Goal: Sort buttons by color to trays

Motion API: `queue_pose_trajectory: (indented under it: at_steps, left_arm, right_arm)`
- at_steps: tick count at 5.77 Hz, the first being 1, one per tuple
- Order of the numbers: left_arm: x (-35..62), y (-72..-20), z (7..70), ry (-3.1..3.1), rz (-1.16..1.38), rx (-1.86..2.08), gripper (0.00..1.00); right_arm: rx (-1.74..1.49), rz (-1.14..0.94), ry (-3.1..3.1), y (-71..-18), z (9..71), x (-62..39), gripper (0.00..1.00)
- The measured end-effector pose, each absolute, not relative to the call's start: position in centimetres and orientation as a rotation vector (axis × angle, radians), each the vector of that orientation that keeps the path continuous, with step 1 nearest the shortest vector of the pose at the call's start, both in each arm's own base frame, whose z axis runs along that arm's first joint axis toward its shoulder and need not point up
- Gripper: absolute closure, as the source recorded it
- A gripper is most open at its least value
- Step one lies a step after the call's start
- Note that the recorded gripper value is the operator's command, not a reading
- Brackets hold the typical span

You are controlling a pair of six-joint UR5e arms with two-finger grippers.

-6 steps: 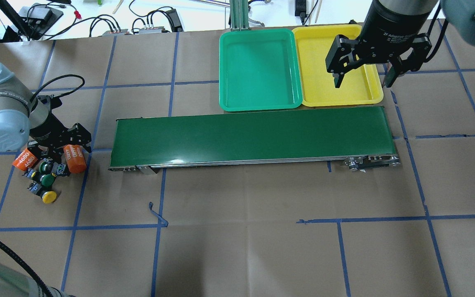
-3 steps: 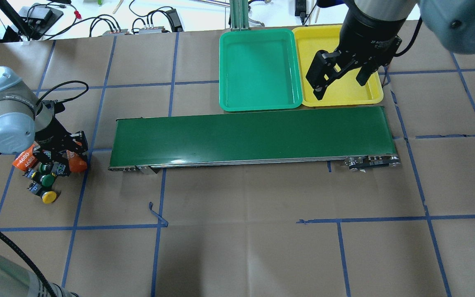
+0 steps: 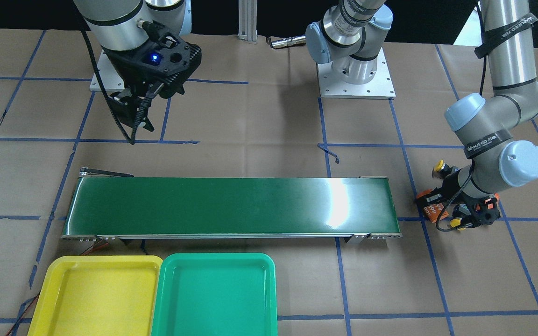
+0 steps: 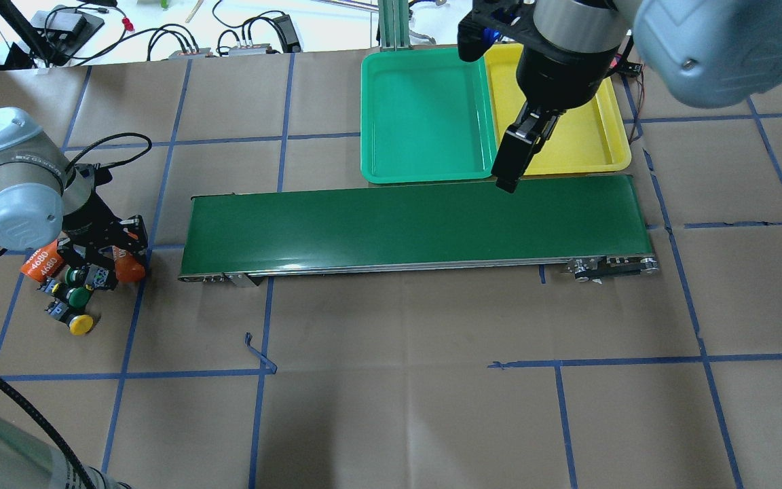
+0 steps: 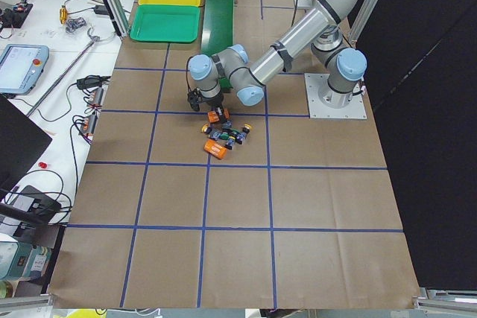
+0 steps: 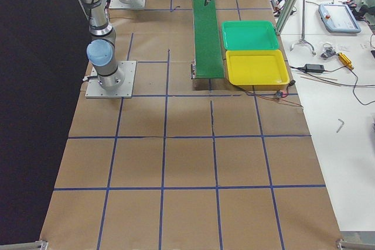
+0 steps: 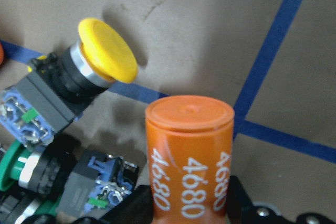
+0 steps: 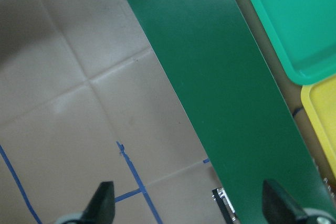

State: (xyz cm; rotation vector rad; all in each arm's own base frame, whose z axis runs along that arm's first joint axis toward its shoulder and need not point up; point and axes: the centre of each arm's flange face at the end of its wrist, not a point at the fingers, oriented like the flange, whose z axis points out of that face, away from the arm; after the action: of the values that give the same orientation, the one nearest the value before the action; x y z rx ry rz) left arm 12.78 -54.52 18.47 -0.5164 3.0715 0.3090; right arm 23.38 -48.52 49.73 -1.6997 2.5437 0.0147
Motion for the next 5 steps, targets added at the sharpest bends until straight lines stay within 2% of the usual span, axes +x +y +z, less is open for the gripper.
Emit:
queue_pose_trajectory:
  at_steps: [2, 5]
  left_arm:
    - [12.6, -54.6, 18.4, 3.073, 0.31, -0.518, 0.97]
    - [9.9, -56.8, 24.8, 3.113, 0.212, -0.199, 0.97]
  right_arm:
    - [-2.056, -0.043, 2.289, -49.8, 47.3, 25.6, 0.0]
    - [-2.12, -0.006, 2.221, -50.4, 43.9, 25.6, 0.0]
